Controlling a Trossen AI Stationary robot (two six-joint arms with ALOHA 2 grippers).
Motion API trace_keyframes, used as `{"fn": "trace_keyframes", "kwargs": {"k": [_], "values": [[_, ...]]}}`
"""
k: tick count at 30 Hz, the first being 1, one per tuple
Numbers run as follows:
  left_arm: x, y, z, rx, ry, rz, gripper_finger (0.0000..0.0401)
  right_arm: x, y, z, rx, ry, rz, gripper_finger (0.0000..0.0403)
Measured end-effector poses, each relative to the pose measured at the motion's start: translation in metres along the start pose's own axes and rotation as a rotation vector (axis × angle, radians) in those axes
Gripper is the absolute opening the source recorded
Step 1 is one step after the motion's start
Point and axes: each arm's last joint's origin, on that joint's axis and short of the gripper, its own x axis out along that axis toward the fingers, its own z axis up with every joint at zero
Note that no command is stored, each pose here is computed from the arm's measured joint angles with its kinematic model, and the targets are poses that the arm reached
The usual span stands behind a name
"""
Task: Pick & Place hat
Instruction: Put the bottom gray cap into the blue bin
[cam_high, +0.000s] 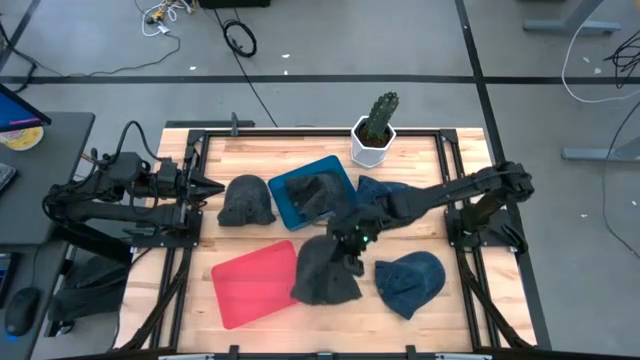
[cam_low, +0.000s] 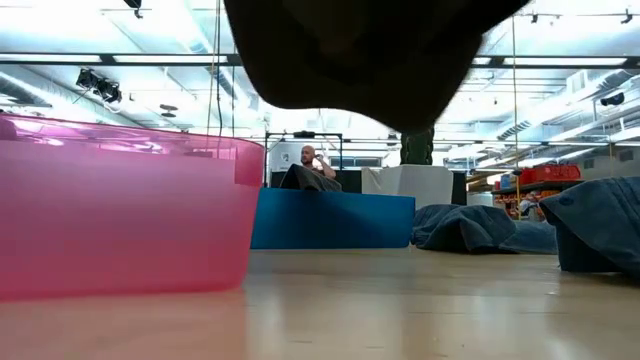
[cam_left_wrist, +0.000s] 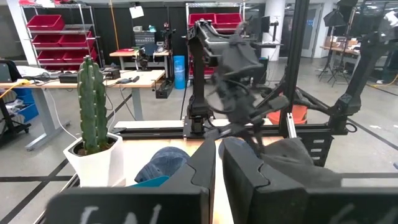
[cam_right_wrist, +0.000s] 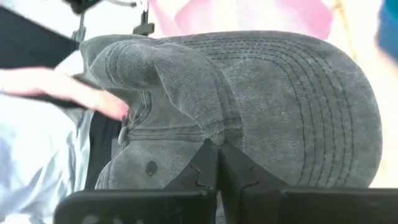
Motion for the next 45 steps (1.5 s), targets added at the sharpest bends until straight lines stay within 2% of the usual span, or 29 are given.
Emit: {"fn": "trace_keyframes", "kwargs": {"k": [5,13,15,21,29,33,45], "values": [[0.000,0.000,0.000,0.000,0.000,0.000,0.0030,-0.009,-0.023,0.019,0.045,-0.107,-0.028,0.0005],[0.000,0.000,0.000,0.000,0.000,0.000,0.0030,-0.027,-0.063,0.040,0.211,-0.294,-0.217,0.0002],[0.000,0.000,0.000,0.000,0.000,0.000,0.0030,-0.032,-0.074,0.043,0.269,-0.317,-0.249,0.0002],[0.000,0.000,0.000,0.000,0.000,0.000,0.0030,-0.046,-0.102,0.049,0.338,-0.391,-0.401,0.0001],[0.000,0.000,0.000,0.000,0.000,0.000,0.0030,-0.048,-0.132,0.050,0.428,-0.383,-0.482,0.0001],[0.000,0.000,0.000,0.000,-0.001,0.000,0.0030,-0.035,-0.145,0.048,0.455,-0.344,-0.527,0.0000],[0.000,0.000,0.001,0.000,-0.012,0.000,0.0030,0.027,-0.187,0.042,0.501,-0.270,-0.566,0.0000]]}}
